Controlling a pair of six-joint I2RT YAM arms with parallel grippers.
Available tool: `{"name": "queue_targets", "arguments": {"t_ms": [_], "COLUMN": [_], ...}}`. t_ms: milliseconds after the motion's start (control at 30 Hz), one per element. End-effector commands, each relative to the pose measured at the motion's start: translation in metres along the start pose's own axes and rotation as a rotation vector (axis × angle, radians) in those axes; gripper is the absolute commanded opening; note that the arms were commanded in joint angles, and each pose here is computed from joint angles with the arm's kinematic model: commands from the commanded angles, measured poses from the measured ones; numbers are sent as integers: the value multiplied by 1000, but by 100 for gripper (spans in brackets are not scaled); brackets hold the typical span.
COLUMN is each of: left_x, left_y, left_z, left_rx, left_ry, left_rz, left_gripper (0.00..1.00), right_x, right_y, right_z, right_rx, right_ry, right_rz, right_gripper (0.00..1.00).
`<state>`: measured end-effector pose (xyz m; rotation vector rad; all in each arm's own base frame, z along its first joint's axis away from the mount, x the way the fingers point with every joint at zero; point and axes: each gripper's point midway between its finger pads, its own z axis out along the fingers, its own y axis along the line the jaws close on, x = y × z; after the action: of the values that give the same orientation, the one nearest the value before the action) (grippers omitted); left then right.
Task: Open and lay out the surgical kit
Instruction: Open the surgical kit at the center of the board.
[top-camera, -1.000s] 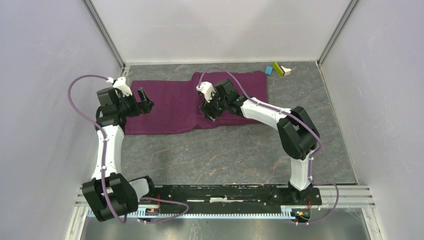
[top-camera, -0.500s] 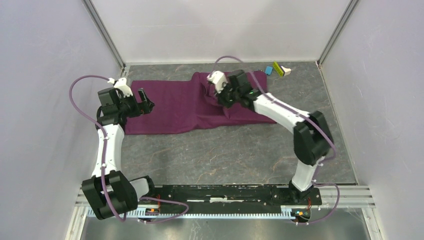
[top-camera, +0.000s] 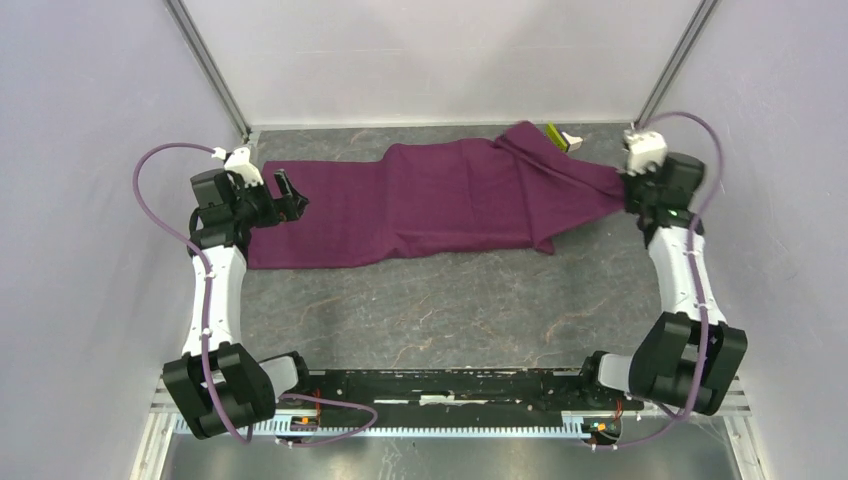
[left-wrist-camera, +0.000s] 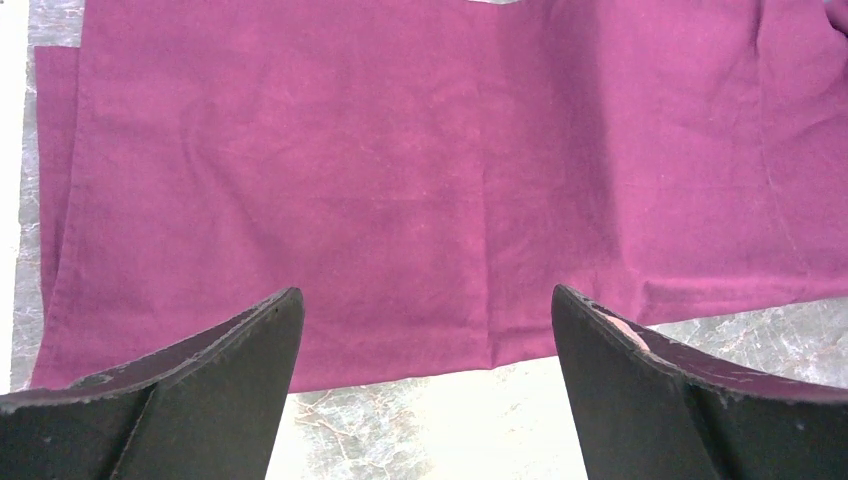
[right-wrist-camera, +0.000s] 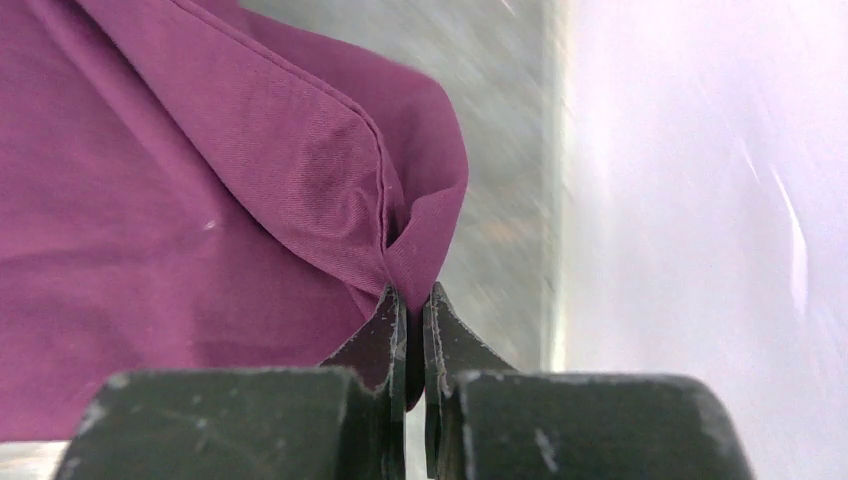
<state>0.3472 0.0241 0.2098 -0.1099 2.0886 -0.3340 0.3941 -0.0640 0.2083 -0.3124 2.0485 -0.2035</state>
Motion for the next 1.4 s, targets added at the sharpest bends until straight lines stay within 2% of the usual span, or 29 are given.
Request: {"name": "queue_targets", "arguments": {"t_ms": [0,100,133,167,200,267,333,367,600,767,867,1167,1367], "left_x": [-18,-14,-12,-11,-10,-8,-7,-6,9,26,35,54,77], "left_y": [-9,-9,-9,-9,-7,-7,-6,-6,3,16,23,42,85], "left_z": [-2,-4,-4,-5,-5,-5,-4,-4,10,28,42,83,110], "left_rx": [51,49,47,46,44,45,43,45,38,3,-29,-90,-216], "left_ry": [-55,-55,-53,-53,-53,-51,-48,-45,20,137,208,336,504], "left_rz": [68,86,85,85,115,123,125,127,122,136,171,186,213], "left_gripper": [100,100,100,100,100,100,100,100,100,100,100,100,100], "right_x": [81,128,138,148,156,166,170,169,128,142,160,202,209], "right_y": [-91,-131,-143,-149,-156,-163,-165,-163,-128,-58,-43,-59,-85], "right_z": [-24,-44,-50,-53,-55,-55,-50,-47,-30,-10,-3,31,56], "right_rx": [214,302,333,353,374,391,374,359,146,41,48,46,89], "right_ry": [144,211,222,234,243,262,268,262,122,212,271,465,551], "right_rz": [33,81,88,91,92,84,80,84,57,-96,-155,-178,-236], "right_gripper": [4,12,21,36,46,78,95,98,98,98,98,95,94]}}
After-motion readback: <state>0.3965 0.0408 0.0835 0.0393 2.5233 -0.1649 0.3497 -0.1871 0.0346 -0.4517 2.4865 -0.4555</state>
